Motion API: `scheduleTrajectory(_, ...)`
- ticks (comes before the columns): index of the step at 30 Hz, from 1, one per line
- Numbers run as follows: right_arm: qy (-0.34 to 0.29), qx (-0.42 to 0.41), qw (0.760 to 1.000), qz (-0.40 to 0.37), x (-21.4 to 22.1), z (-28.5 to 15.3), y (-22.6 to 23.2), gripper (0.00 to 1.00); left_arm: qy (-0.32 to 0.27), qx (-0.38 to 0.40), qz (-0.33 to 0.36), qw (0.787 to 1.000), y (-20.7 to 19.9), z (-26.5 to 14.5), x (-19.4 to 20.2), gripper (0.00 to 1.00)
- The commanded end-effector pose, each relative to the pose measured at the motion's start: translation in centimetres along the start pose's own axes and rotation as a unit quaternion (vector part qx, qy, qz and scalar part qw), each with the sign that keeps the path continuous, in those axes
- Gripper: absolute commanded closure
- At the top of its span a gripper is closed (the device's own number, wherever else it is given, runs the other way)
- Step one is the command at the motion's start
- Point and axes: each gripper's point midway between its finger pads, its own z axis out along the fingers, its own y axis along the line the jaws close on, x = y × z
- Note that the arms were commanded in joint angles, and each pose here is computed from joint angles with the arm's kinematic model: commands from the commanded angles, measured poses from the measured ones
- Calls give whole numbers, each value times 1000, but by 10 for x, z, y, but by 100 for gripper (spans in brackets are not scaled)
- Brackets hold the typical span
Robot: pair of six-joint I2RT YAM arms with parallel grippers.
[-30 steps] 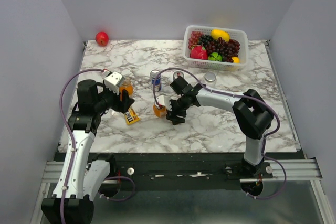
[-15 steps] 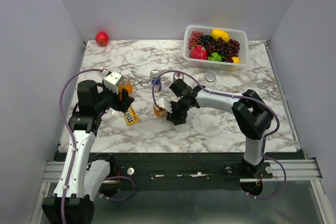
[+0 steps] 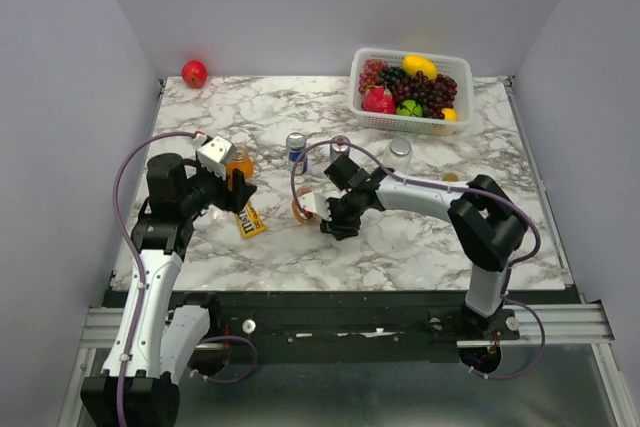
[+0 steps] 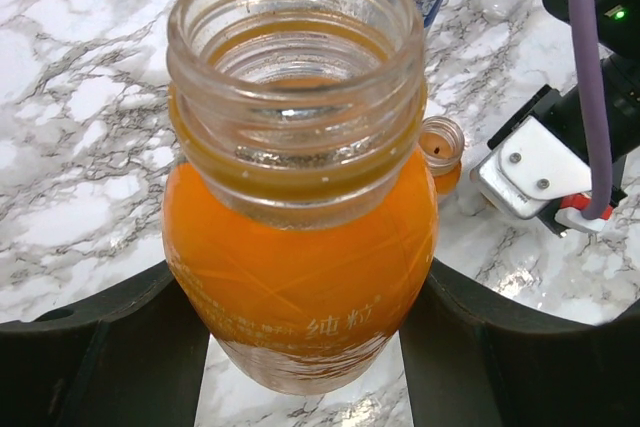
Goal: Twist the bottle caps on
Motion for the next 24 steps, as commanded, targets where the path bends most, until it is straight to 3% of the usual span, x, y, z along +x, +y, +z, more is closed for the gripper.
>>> scheduleTrajectory(1, 2, 24, 1000, -13, -3, -34, 8, 60, -22, 60, 38, 997, -17, 3, 1, 100)
scheduleTrajectory(5, -43, 32, 998, 16, -26, -98, 16, 62, -26, 164, 116, 979, -49, 13, 16, 100)
scheduleTrajectory(8, -112, 42, 993, 15, -62, -161, 17, 62, 0, 260, 172, 950, -86, 21, 37, 100)
scheduleTrajectory(13, -218, 45, 970, -95, -128, -239, 34, 59, 16, 354, 206, 912, -132, 31, 51, 100)
scheduleTrajectory(16, -245, 39, 960, -126, -148, -253, 41, 58, 14, 387, 217, 896, -153, 37, 53, 100)
scheduleTrajectory(24, -232, -11, 958, -169, -153, -227, 57, 56, 14, 420, 220, 880, -178, 40, 48, 100)
